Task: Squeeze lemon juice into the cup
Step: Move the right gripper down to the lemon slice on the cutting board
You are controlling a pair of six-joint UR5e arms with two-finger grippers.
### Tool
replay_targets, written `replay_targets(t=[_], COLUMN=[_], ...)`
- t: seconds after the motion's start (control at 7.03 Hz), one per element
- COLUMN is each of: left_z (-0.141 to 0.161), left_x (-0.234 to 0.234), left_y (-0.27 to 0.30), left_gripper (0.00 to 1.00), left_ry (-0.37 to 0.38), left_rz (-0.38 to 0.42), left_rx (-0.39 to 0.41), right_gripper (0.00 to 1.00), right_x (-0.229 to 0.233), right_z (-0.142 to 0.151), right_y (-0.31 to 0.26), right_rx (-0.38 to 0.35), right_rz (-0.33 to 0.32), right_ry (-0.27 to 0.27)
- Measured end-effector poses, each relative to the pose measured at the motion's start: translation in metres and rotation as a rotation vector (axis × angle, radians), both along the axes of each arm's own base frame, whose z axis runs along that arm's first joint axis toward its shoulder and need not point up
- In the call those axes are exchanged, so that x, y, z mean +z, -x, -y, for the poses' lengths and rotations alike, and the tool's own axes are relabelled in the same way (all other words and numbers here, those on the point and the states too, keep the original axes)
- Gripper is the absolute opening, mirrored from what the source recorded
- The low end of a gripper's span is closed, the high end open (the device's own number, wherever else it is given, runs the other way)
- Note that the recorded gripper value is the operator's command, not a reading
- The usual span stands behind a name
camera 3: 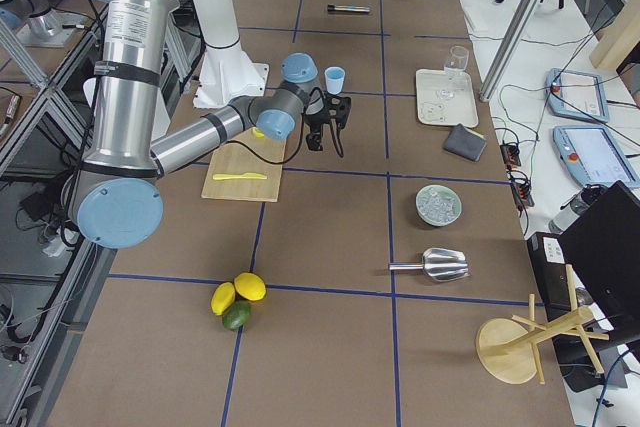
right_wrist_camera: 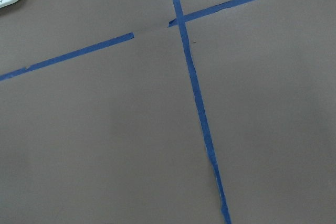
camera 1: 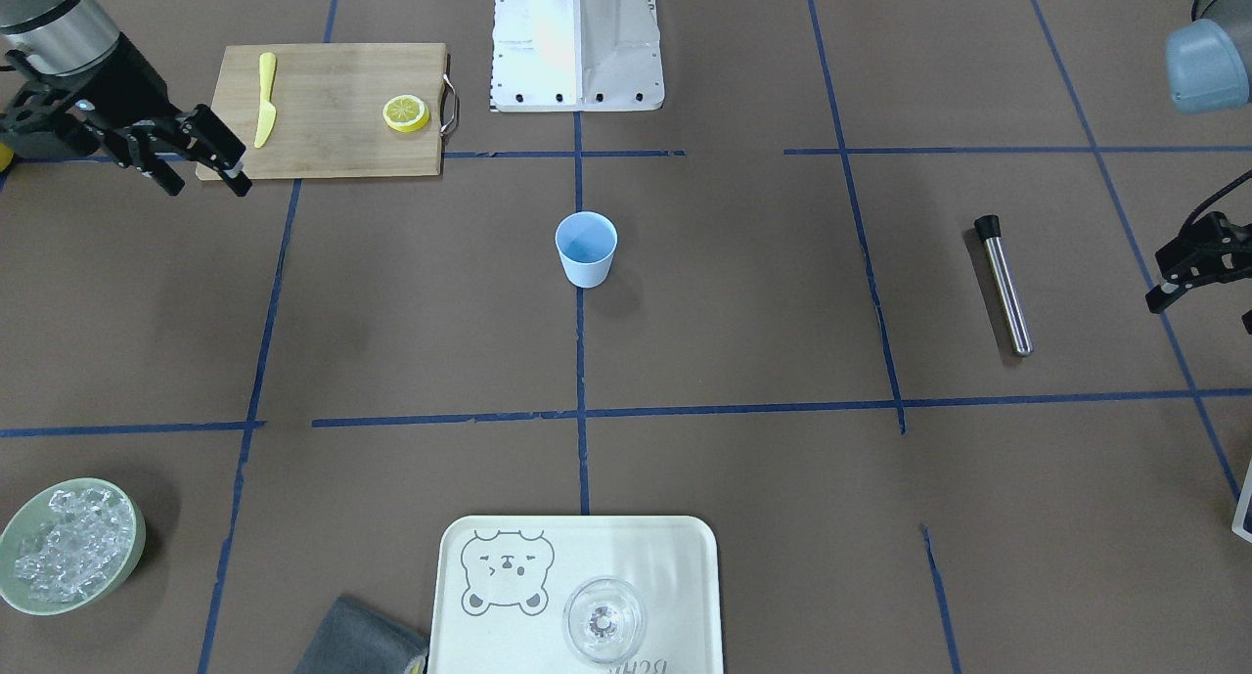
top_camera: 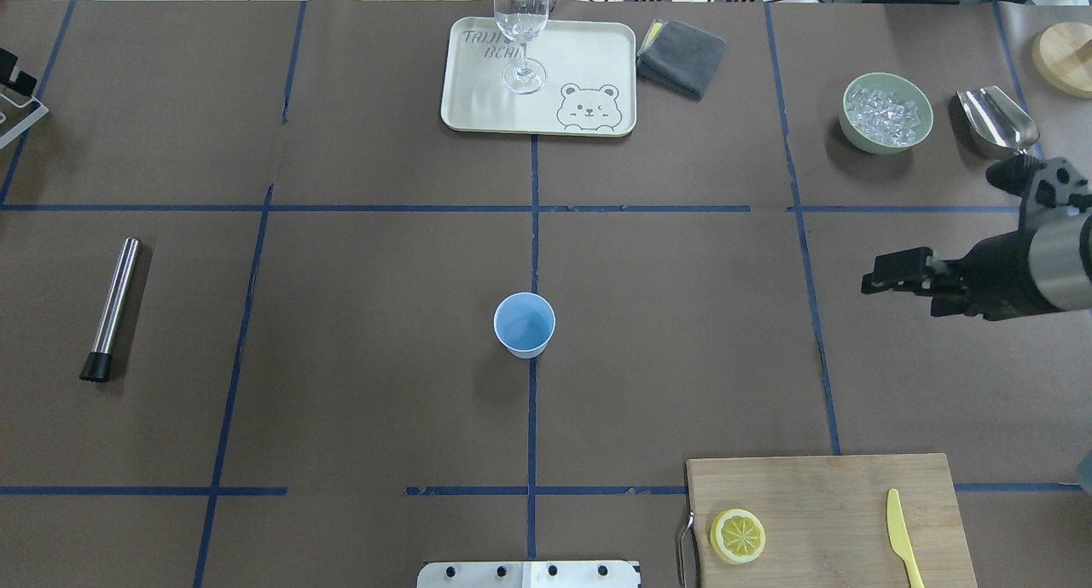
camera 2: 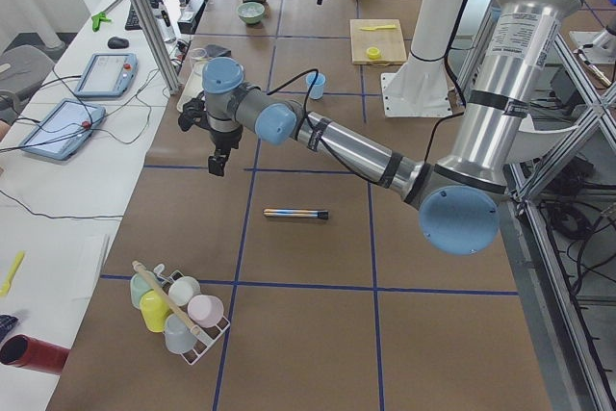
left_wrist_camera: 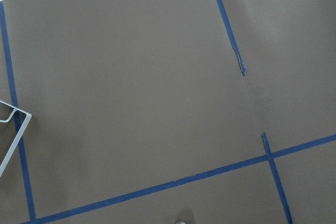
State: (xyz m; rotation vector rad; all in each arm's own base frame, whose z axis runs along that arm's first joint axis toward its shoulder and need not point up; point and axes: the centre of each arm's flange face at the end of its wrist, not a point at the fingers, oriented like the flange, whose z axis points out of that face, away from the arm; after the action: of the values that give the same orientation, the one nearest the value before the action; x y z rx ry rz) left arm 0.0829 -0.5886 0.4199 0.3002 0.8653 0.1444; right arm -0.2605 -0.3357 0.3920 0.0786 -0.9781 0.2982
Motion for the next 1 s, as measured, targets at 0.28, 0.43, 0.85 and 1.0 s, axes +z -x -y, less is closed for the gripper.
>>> replay_targets(t=[0.28,0.43,0.85,1.0], left_z=[-0.007,-0.009,-0.011,-0.011], left_x=[-0.011,-0.014,-0.014,-0.013], left_y=[-0.039,-0.051,-0.059,-0.060], left_gripper=[1.00,1.00,1.00,1.00], left_ry=[0.020,0.026,0.032,0.033], left_rz=[-0.052,-0.067,-0.076,-0.076], left_rx=[-0.015,-0.015,-0.013,-0.012], right_gripper=[1.00,1.00,1.00,1.00], right_x=[-0.002,-0.003,-0.024,-0.035], right_z=[-0.062,-0.091,-0.144,-0.154], right_y=[0.064,0.090,0.152,0.169], right_rx=[0.000,-0.002,-0.011,-0.015], right_rz=[-0.040,-0.049,-0.110,-0.127], right_ry=[-0.009,-0.026,-0.072,-0.076])
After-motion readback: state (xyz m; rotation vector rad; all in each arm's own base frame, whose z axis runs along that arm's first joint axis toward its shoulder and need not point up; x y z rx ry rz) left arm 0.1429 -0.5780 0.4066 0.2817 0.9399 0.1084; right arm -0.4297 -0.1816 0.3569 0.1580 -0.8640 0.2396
